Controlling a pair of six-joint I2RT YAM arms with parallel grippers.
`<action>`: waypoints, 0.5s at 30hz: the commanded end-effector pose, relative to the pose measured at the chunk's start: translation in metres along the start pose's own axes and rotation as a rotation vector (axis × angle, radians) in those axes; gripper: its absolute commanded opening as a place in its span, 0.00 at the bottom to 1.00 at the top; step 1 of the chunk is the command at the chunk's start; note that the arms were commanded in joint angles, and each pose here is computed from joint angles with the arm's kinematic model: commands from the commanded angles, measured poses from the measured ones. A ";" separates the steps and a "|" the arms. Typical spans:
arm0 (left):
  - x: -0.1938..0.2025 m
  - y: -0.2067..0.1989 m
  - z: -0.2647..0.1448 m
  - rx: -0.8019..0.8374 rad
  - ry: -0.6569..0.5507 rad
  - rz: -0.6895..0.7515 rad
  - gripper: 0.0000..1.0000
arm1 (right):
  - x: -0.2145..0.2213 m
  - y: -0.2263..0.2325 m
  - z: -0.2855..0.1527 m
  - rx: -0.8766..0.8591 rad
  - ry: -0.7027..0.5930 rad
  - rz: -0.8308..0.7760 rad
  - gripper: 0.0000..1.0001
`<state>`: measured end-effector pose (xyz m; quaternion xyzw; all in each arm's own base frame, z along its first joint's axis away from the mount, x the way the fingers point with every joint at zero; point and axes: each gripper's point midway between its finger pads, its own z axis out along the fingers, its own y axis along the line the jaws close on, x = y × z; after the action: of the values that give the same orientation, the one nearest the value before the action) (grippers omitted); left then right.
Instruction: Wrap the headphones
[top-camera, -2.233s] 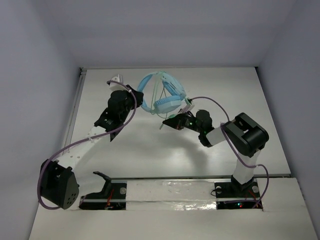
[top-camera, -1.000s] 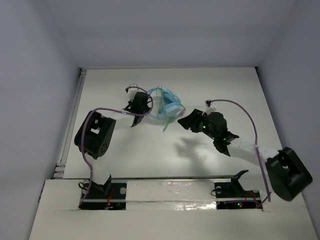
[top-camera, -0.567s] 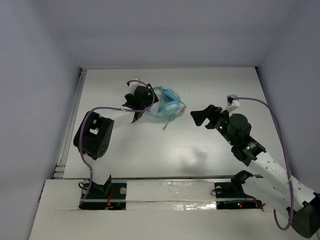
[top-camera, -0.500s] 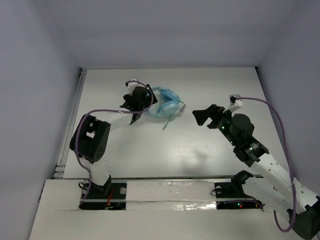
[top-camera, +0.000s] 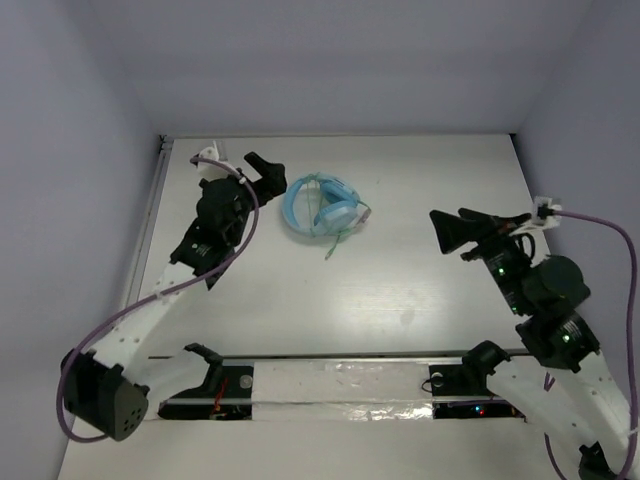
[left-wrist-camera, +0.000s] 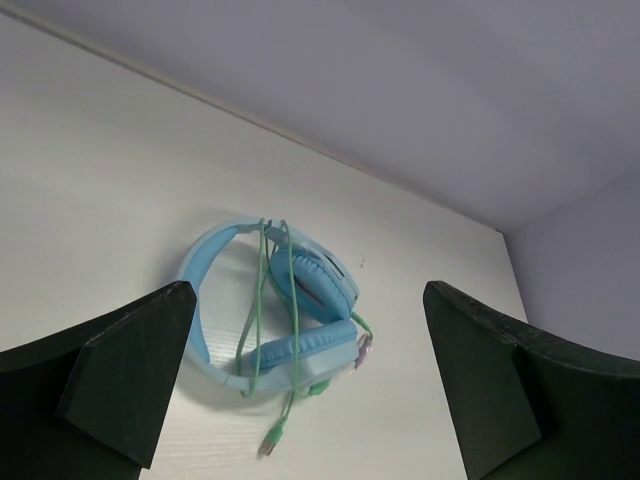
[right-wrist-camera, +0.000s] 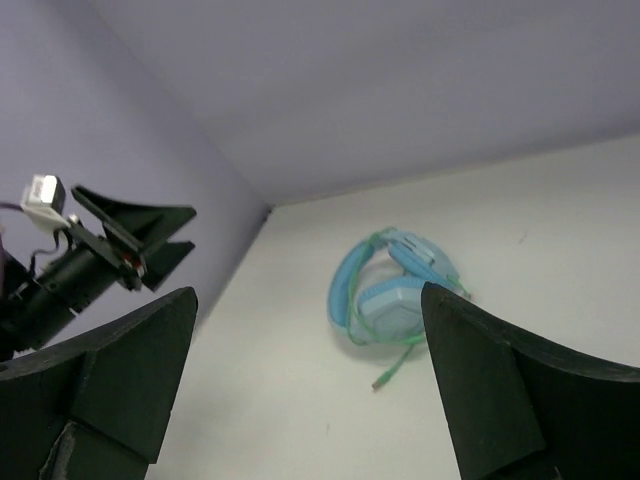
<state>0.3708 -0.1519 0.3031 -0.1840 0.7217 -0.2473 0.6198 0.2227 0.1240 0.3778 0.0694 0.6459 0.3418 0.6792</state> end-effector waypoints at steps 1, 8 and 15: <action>-0.030 -0.007 -0.045 0.062 -0.039 0.023 0.99 | -0.049 0.023 -0.030 -0.072 -0.113 -0.014 1.00; -0.083 0.001 -0.126 0.079 -0.139 0.073 0.99 | -0.097 0.014 -0.079 -0.022 -0.266 -0.005 1.00; -0.064 0.026 -0.150 0.074 -0.127 0.078 0.99 | -0.064 -0.005 -0.069 0.039 -0.174 0.003 1.00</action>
<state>0.2299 -0.0739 0.3929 -0.1611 0.6365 -0.2714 0.7037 0.1510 0.0538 0.4484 0.1131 0.5447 0.3449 0.7560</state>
